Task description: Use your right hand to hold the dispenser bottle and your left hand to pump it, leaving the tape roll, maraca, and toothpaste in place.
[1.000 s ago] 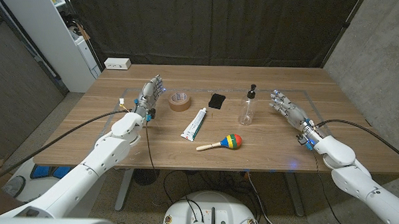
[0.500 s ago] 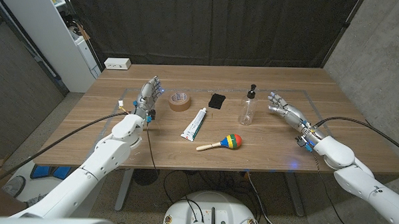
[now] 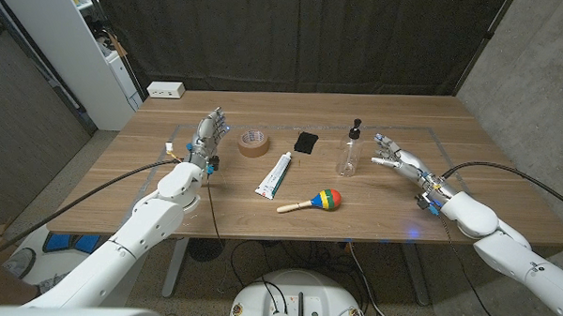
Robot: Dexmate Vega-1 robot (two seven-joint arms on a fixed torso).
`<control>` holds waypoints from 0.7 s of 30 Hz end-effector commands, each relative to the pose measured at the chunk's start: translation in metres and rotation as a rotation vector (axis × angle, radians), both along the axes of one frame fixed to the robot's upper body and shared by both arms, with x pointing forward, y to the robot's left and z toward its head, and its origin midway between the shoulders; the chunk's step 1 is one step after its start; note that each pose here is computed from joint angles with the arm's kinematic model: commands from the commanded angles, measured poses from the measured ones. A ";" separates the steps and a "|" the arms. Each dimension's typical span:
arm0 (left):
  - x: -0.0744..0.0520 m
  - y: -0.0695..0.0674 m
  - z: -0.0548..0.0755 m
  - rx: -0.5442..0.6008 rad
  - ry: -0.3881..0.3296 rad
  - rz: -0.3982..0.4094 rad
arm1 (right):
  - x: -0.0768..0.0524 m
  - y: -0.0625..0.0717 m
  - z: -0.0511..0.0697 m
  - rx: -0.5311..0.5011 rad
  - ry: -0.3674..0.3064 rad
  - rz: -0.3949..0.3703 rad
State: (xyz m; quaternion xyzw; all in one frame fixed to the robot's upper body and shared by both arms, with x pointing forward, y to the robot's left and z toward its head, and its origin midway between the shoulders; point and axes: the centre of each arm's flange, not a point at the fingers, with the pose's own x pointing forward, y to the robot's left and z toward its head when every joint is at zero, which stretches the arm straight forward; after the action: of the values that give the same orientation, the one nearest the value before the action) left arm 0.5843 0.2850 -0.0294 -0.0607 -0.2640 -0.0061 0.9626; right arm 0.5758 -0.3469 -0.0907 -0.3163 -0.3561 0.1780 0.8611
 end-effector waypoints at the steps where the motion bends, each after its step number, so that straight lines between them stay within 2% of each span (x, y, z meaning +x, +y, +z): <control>1: 0.001 -0.004 -0.006 0.025 -0.046 -0.011 | -0.002 0.016 -0.002 -0.045 -0.020 -0.007; 12: 0.013 -0.006 -0.004 0.051 -0.098 -0.028 | -0.001 0.023 -0.009 -0.080 -0.026 -0.028; 21: 0.014 -0.005 0.004 0.071 -0.114 -0.017 | 0.003 0.031 -0.004 -0.065 -0.042 -0.024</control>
State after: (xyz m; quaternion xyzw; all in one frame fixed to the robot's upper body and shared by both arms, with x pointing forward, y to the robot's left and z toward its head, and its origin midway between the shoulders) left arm 0.5940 0.2797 -0.0307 -0.0415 -0.3070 -0.0253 0.9505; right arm 0.5753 -0.3253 -0.0975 -0.3533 -0.3568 0.1756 0.8468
